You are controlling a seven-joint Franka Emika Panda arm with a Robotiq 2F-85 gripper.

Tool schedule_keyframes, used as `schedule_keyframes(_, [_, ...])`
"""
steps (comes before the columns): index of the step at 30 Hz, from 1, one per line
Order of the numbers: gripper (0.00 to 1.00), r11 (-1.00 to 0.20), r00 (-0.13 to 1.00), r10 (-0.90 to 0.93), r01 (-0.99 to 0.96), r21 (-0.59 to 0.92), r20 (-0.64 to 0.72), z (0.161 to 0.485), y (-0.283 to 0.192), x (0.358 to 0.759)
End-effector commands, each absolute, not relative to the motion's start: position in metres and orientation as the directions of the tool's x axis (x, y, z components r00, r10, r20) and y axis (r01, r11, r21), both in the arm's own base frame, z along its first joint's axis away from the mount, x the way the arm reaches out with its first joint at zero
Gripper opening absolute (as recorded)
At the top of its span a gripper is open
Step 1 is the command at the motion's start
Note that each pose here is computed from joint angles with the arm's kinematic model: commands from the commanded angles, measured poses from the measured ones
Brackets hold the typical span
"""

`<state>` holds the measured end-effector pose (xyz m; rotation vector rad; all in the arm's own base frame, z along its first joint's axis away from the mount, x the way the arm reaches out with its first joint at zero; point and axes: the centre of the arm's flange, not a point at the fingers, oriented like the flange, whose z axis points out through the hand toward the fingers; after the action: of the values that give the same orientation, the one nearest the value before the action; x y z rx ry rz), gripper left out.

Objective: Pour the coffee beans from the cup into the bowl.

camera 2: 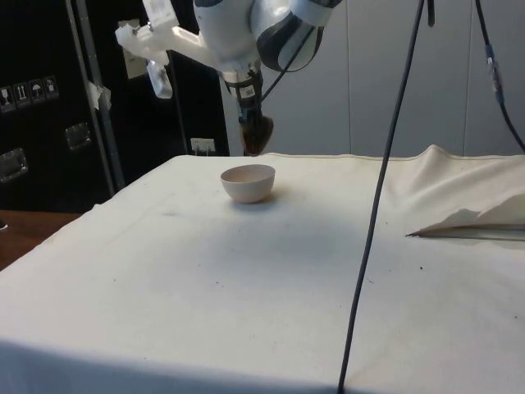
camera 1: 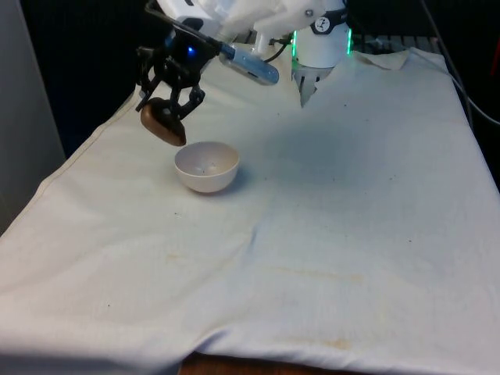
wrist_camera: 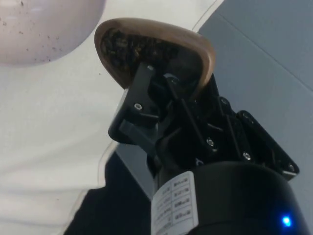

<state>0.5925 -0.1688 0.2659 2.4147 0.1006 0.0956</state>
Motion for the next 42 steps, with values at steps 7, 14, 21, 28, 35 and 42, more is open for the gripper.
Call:
schedule_keyframes(7, [0.01,-0.703,0.993,0.11,0.054,0.709,0.033,0.276,-0.157,0.592])
schedule_keyframes(14, [0.01,-0.691,0.994,0.109,0.053,0.721,0.031,0.287,-0.147,0.593])
schedule_keyframes(21, [0.01,-0.68,0.994,0.107,0.049,0.732,0.033,0.298,-0.128,0.593])
schedule_keyframes(28, [0.01,-0.652,0.994,0.102,0.047,0.756,0.026,0.299,-0.11,0.594])
schedule_keyframes(35, [0.01,-0.617,0.995,0.1,0.044,0.785,0.023,0.299,-0.1,0.594])
schedule_keyframes(42, [0.01,-0.578,0.995,0.099,0.038,0.815,0.023,0.299,-0.088,0.594])
